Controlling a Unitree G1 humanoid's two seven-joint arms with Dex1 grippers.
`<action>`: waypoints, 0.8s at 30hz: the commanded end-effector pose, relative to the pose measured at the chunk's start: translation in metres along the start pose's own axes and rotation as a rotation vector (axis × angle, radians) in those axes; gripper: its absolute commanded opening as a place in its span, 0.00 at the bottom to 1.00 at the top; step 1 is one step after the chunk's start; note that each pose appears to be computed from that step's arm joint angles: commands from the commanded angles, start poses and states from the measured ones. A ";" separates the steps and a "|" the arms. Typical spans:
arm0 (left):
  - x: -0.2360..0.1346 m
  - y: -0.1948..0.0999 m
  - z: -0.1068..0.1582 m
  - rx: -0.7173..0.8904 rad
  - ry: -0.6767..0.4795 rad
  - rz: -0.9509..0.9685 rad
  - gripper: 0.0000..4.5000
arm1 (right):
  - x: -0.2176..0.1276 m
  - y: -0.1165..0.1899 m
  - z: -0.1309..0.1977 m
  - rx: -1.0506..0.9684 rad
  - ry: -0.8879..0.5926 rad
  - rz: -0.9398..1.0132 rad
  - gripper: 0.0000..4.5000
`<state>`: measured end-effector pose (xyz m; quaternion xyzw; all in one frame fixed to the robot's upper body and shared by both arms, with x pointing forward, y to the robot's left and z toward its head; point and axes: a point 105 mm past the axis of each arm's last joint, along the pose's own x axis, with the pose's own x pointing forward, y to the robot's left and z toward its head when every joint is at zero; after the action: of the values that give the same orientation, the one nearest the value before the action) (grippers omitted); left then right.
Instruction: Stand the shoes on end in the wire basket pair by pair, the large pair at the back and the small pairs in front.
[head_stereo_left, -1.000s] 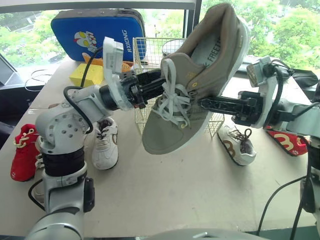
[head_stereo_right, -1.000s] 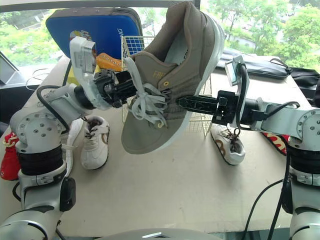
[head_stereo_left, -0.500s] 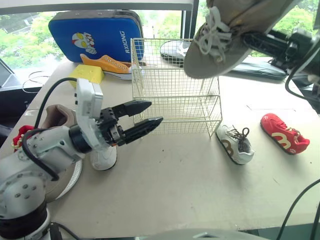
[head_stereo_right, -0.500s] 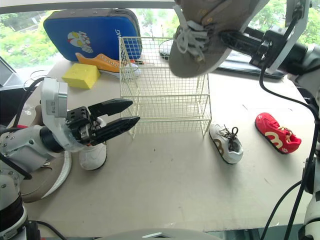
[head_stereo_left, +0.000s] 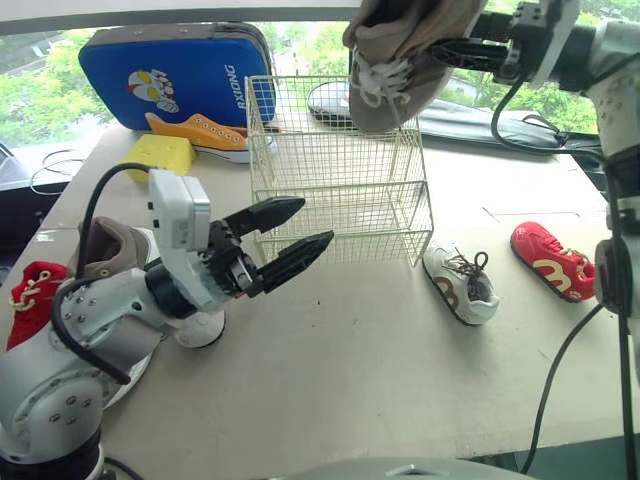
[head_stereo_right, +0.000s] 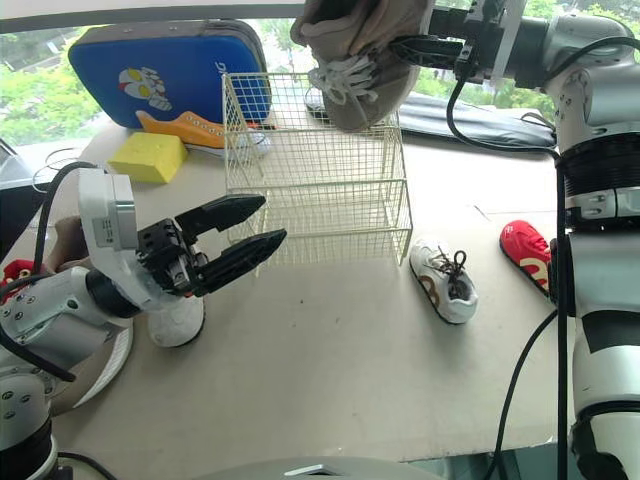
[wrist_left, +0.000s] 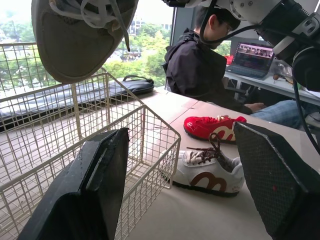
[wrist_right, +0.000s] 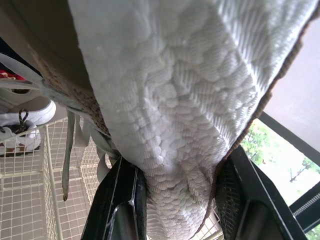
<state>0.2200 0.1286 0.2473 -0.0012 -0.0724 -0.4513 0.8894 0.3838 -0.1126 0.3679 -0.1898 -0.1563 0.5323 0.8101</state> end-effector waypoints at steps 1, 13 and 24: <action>-0.001 0.001 0.008 0.030 -0.039 0.016 0.81 | -0.003 -0.003 0.037 -0.115 -0.068 -0.010 0.22; 0.000 0.011 0.008 0.038 -0.067 0.043 0.81 | -0.002 -0.007 0.015 -0.152 0.064 0.043 0.22; 0.003 0.011 0.003 0.043 -0.086 0.054 0.81 | 0.022 0.013 -0.043 -0.070 0.219 0.223 0.21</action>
<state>0.2345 0.1337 0.2452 -0.0108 -0.0973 -0.4259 0.8994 0.4057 -0.0957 0.3334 -0.2894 -0.0971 0.5574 0.7721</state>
